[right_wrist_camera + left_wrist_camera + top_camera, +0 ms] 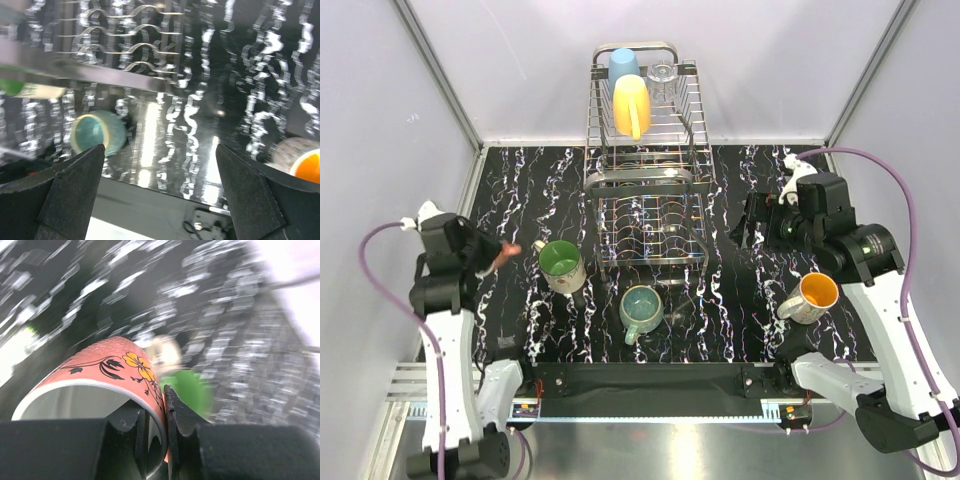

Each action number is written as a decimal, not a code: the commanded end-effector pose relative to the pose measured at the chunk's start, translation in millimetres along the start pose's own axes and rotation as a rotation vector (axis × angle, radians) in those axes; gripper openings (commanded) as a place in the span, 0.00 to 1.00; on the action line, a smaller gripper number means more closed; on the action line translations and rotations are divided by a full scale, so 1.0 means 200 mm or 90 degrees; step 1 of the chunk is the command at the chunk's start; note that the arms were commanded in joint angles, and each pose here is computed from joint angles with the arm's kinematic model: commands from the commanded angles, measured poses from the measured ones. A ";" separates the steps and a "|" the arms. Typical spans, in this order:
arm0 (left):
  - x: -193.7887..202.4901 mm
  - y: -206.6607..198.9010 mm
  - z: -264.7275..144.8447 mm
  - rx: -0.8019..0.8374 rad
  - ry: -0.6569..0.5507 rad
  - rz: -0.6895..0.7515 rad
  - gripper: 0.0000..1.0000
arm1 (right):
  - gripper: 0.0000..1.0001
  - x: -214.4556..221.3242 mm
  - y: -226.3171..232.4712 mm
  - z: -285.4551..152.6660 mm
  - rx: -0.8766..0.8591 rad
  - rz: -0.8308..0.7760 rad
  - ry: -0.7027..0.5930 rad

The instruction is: Load the cups into the dish rack

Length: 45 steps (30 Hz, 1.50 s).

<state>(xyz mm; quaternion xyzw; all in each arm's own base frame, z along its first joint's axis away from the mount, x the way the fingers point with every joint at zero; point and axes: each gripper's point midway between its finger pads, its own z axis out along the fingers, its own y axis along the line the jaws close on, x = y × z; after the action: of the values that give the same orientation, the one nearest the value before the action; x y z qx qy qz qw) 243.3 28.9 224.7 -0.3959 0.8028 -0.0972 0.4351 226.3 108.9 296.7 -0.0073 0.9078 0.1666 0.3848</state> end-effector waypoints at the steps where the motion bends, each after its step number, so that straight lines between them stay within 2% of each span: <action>1: -0.24 -0.44 -0.30 0.248 -0.080 0.049 0.00 | 1.00 -0.10 0.19 -0.11 -0.118 0.011 -0.040; 5: -0.26 -0.71 -0.46 0.419 -0.054 0.055 0.00 | 1.00 -0.14 0.35 -0.20 -0.230 0.036 -0.054; 6: -0.29 -0.80 -0.52 0.480 -0.071 0.062 0.00 | 1.00 -0.16 0.41 -0.23 -0.267 0.035 -0.059; 8: -0.27 -0.92 -0.62 0.568 -0.034 0.055 0.00 | 1.00 -0.17 0.45 -0.27 -0.302 0.049 -0.064; 9: -0.28 -1.00 -0.71 0.641 -0.035 0.080 0.00 | 1.00 -0.19 0.49 -0.29 -0.327 0.048 -0.071; 11: -0.28 -1.11 -0.82 0.724 -0.022 0.097 0.00 | 0.99 -0.21 0.52 -0.34 -0.353 0.054 -0.083; 17: -0.29 -1.30 -1.22 0.896 -0.079 0.209 0.00 | 1.00 -0.27 0.62 -0.43 -0.431 0.086 -0.110; 24: -0.31 -1.39 -1.54 1.028 -0.134 0.248 0.00 | 1.00 -0.33 0.78 -0.48 -0.568 0.151 -0.078; 31: -0.27 -1.45 -1.65 1.106 -0.121 0.202 0.00 | 0.97 -0.47 0.87 -0.59 -0.637 0.165 -0.110; 36: -0.18 -1.54 -1.73 1.166 -0.096 0.181 0.00 | 0.88 -0.53 0.93 -0.68 -0.698 0.171 -0.112; 40: -0.09 -1.62 -1.76 1.184 -0.110 0.196 0.00 | 0.83 -0.56 0.98 -0.72 -0.726 0.167 -0.113; 45: 0.00 -1.71 -1.81 1.189 -0.136 0.243 0.00 | 0.82 -0.54 0.98 -0.78 -0.715 0.141 -0.133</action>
<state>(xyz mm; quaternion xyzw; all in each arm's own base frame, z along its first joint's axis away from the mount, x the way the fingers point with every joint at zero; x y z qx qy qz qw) 162.1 -285.8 554.1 0.2412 0.4941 -0.6234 0.5560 188.8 239.7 503.5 -0.0607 0.6641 0.6536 0.3580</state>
